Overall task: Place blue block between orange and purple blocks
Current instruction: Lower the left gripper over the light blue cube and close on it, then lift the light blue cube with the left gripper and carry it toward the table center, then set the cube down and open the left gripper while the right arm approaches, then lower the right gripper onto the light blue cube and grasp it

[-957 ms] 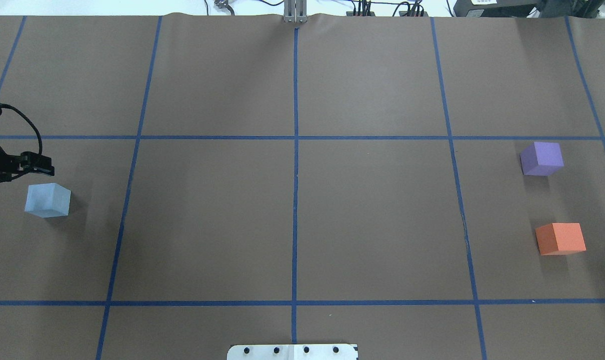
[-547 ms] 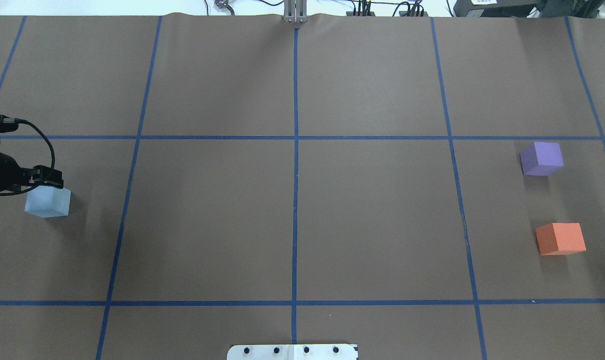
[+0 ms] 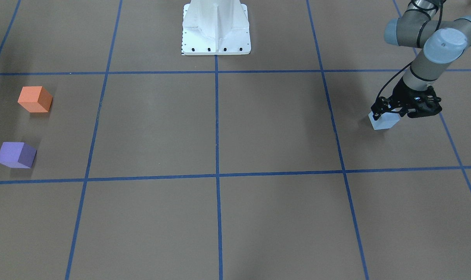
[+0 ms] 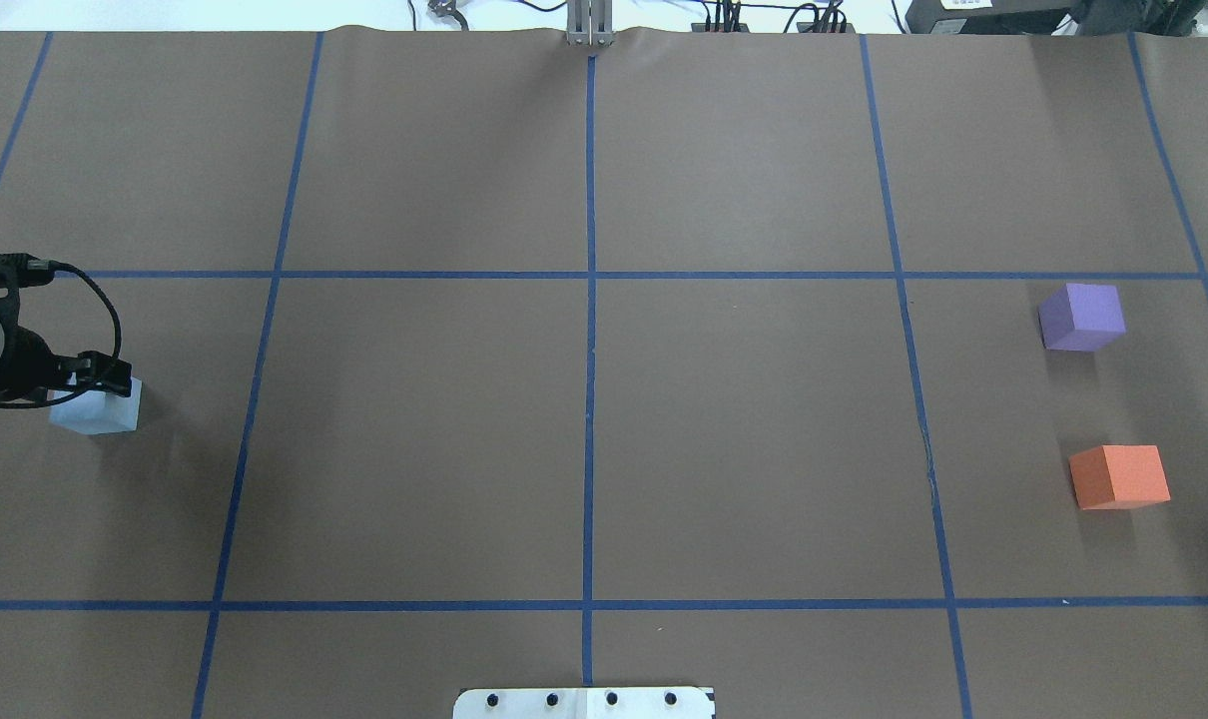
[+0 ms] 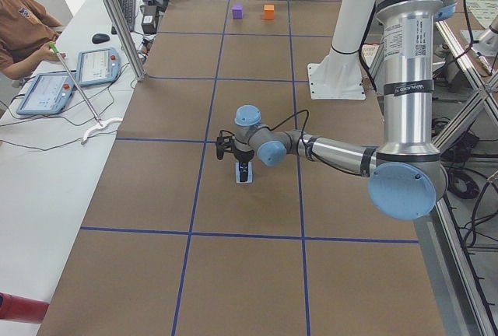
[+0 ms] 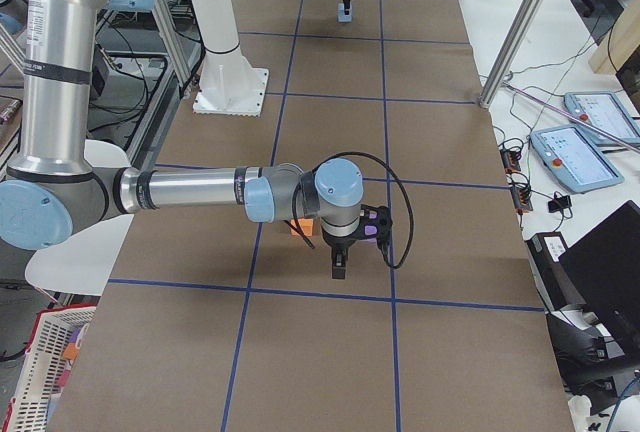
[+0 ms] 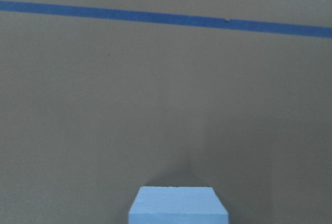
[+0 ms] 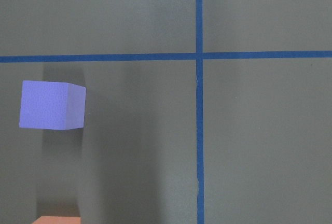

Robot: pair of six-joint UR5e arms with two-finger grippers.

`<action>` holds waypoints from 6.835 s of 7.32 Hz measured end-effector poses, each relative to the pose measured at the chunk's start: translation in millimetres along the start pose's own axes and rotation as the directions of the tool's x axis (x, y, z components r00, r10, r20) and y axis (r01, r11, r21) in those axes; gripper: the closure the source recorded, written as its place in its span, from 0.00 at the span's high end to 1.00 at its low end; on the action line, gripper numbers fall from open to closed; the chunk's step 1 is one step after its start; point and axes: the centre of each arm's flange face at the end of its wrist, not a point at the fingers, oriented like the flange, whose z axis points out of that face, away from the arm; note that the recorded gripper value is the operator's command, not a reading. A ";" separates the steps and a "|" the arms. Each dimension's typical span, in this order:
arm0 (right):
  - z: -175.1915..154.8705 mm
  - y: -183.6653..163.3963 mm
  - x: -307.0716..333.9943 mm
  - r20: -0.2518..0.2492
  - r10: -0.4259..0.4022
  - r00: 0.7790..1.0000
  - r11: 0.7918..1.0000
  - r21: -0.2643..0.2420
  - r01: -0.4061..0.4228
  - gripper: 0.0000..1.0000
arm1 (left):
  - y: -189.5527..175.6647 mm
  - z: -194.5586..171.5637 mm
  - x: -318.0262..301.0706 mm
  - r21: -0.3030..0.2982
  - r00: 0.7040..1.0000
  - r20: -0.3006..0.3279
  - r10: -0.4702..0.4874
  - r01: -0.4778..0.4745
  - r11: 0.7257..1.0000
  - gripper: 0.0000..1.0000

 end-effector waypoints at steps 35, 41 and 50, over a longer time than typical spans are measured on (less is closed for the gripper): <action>-88.5 -169.3 -328.9 0.079 -0.018 0.997 1.000 0.004 0.018 0.99 | -130.3 -110.7 397.9 0.042 0.977 -0.079 0.196 -0.193 0.980 1.00; 14.4 -137.9 -683.7 -0.033 0.147 0.989 0.988 -0.036 -0.148 0.99 | -145.4 -140.7 161.6 -0.019 0.950 0.017 0.311 -0.310 0.950 1.00; 176.1 -80.2 -800.5 -0.130 0.097 0.987 0.994 -0.029 -0.102 0.99 | -150.7 -140.0 132.6 -0.026 0.951 0.033 0.306 -0.305 0.952 1.00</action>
